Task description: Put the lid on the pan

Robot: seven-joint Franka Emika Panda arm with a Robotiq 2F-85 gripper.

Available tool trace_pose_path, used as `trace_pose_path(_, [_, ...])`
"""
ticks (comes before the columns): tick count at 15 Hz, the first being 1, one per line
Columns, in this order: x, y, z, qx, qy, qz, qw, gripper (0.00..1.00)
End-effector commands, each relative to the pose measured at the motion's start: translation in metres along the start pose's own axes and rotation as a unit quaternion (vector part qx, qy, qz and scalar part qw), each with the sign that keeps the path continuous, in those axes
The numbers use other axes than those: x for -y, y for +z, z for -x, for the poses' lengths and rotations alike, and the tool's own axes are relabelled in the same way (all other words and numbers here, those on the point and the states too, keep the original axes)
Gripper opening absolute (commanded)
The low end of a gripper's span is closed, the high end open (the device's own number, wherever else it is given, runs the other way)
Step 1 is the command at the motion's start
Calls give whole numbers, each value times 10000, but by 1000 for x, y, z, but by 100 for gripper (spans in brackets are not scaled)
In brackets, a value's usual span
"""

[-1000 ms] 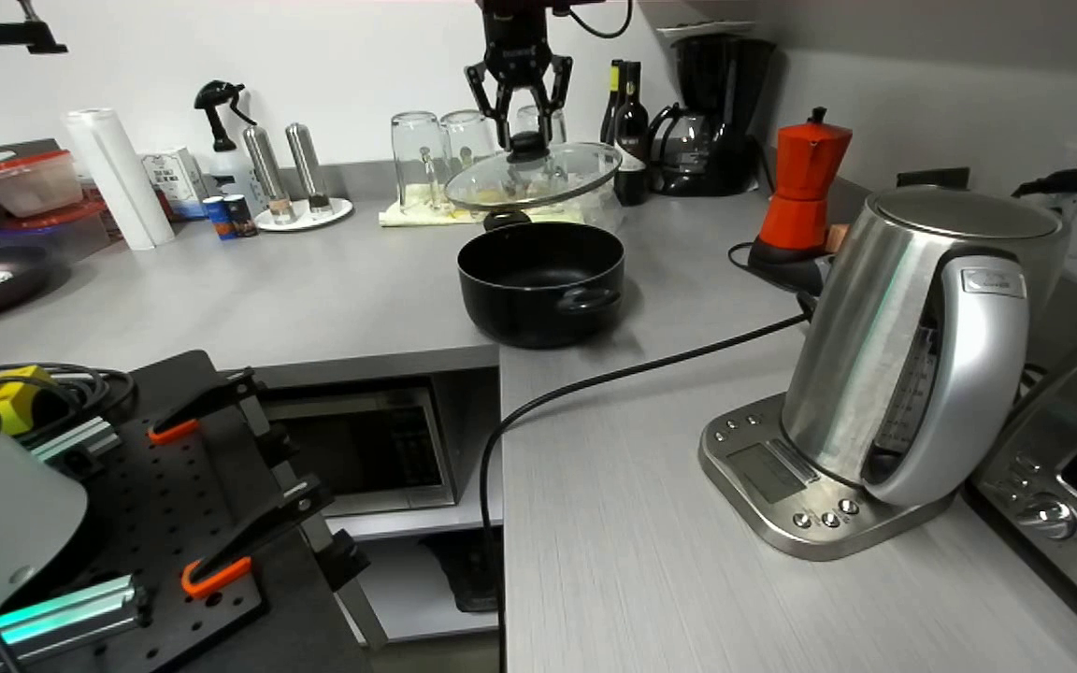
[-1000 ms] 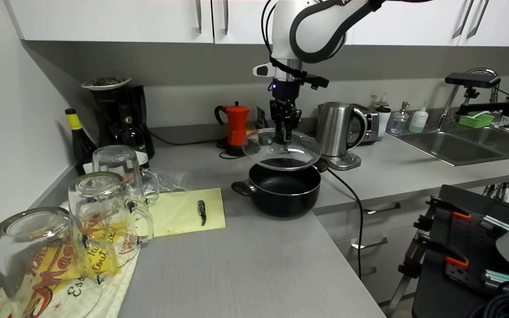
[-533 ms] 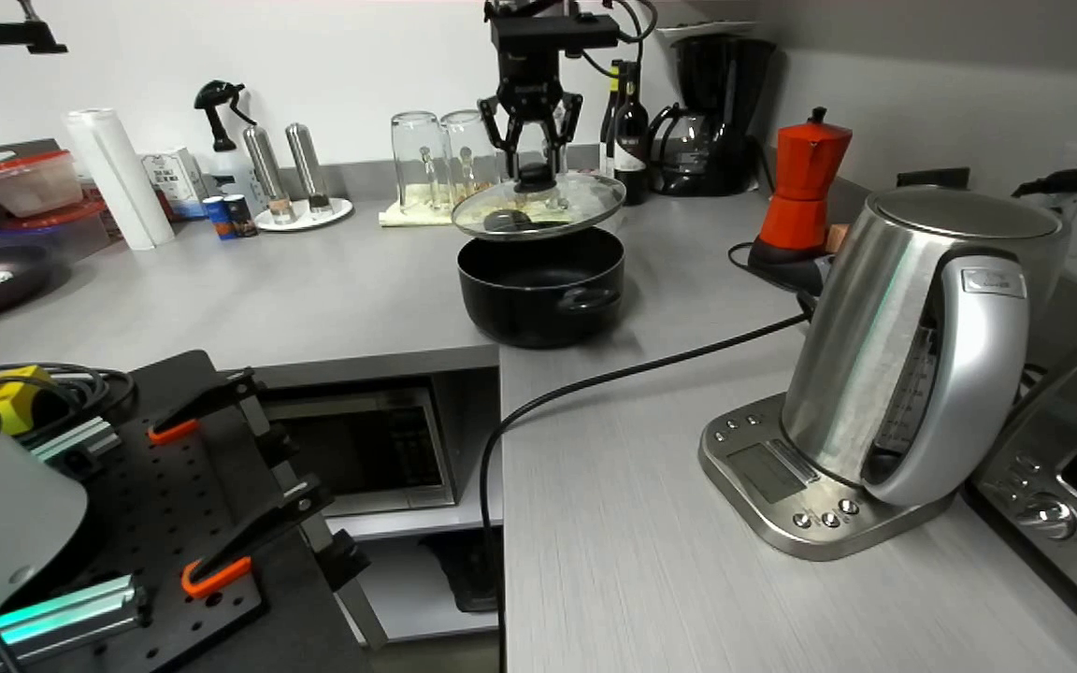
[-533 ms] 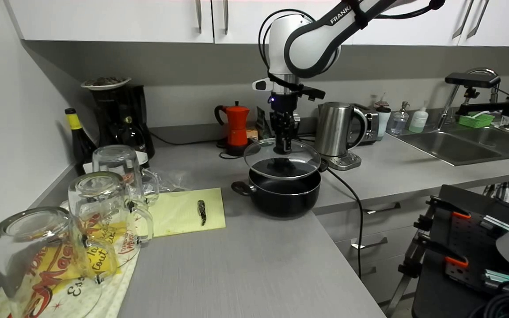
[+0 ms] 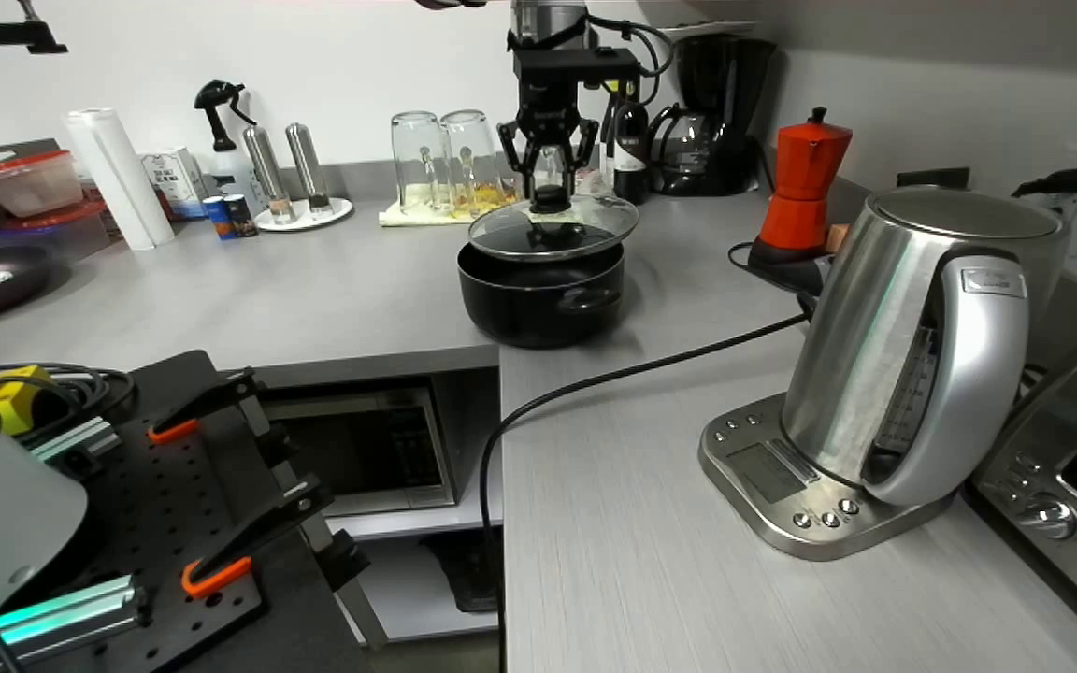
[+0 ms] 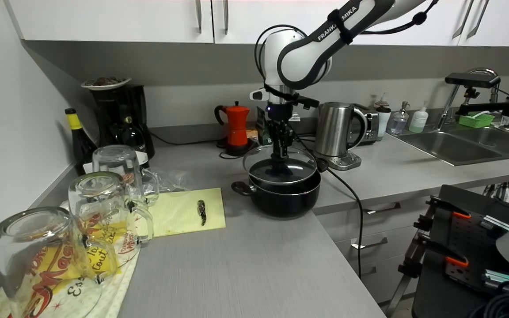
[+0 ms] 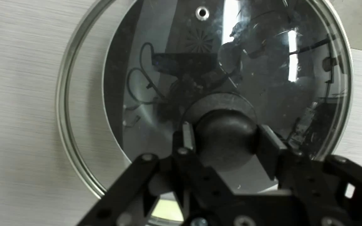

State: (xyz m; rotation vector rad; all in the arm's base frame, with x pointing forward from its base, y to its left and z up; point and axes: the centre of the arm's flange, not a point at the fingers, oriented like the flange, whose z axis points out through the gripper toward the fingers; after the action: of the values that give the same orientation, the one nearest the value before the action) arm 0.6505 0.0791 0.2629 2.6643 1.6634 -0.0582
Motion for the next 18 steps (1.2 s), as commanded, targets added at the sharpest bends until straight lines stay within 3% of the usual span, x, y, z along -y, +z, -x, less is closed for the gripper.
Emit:
trace_pose_path(1, [-18,-1,-1,-49,126,6,9999,26])
trace_pose_path(12, [11,1,-4,-133,-117,1,9998,26])
trace_pose_path(18, [8,10,4,-138,-27,-105,9998,26])
